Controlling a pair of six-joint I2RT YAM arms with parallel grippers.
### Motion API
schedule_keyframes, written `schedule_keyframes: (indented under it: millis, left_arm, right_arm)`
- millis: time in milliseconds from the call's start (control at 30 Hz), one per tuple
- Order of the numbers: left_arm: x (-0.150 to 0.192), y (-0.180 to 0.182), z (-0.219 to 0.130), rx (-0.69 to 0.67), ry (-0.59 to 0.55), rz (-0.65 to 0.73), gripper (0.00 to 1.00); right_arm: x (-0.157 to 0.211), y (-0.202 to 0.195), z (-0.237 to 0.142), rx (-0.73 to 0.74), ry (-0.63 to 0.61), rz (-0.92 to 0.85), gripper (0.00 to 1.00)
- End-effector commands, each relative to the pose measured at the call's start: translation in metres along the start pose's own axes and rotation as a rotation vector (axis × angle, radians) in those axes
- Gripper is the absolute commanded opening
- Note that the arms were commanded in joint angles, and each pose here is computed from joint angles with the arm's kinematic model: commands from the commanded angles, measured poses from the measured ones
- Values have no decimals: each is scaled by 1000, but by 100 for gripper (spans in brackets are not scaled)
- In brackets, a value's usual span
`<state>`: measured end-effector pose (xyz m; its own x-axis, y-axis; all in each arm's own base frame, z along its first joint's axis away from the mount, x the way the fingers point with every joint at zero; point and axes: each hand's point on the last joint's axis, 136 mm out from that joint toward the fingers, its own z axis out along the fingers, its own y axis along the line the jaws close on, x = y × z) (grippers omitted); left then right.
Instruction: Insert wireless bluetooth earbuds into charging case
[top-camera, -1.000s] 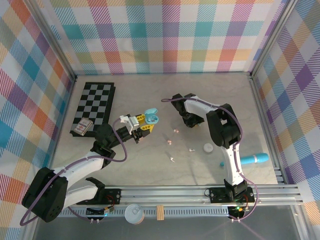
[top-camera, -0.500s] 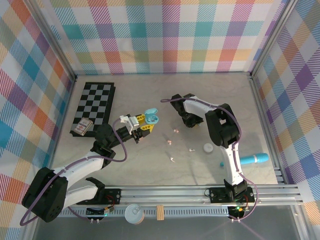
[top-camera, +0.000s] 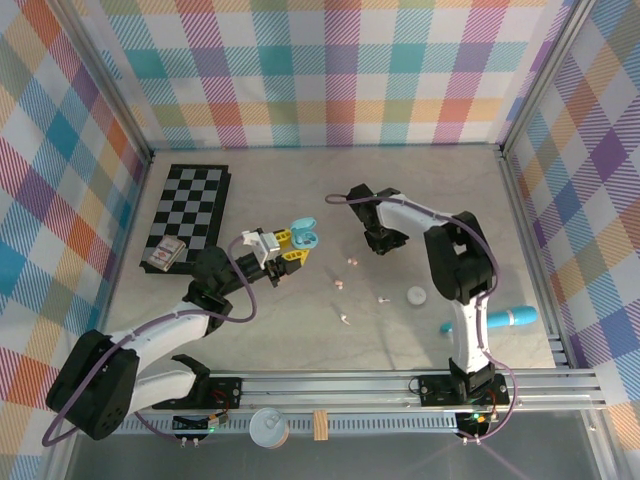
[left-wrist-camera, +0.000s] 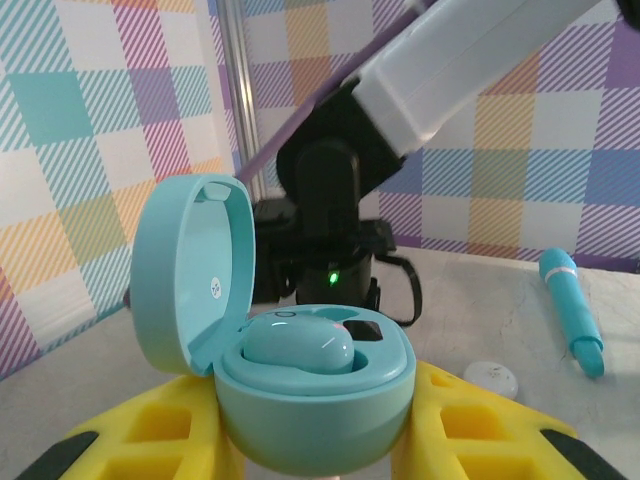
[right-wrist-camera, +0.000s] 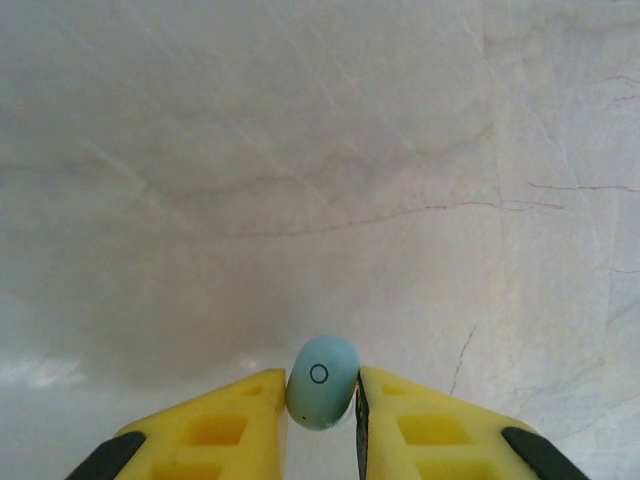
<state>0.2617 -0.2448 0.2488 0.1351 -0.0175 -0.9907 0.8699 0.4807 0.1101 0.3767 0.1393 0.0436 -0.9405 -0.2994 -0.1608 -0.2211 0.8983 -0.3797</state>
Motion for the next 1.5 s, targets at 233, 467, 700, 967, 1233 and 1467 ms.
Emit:
schedule_keyframes:
  millis: [233,467,700,967,1233,1467]
  left_arm:
    - [6,27,23,-31,-53,-6,30]
    - [29,43,42,-30,-7,-24,30]
    - [36,48,60,10,-5,-48,29]
    - [37,44,64,50,-13,-58,29]
    - [38,25,63,135,-18,-65,30]
    - [29,16,61,174,-40,-69,30]
  right_arm:
    - [9,10,-63,-232,-119,59,24]
    - [14,17,-109,-344,-203,72,24]
    - [15,29,-158,-452,-281,53,24]
    - [12,48,-211,-648,-366,33,24]
    - [2,61,-249,-769,-433,-5,25]
    - [-9,70,-271,-846,-479,-22,25]
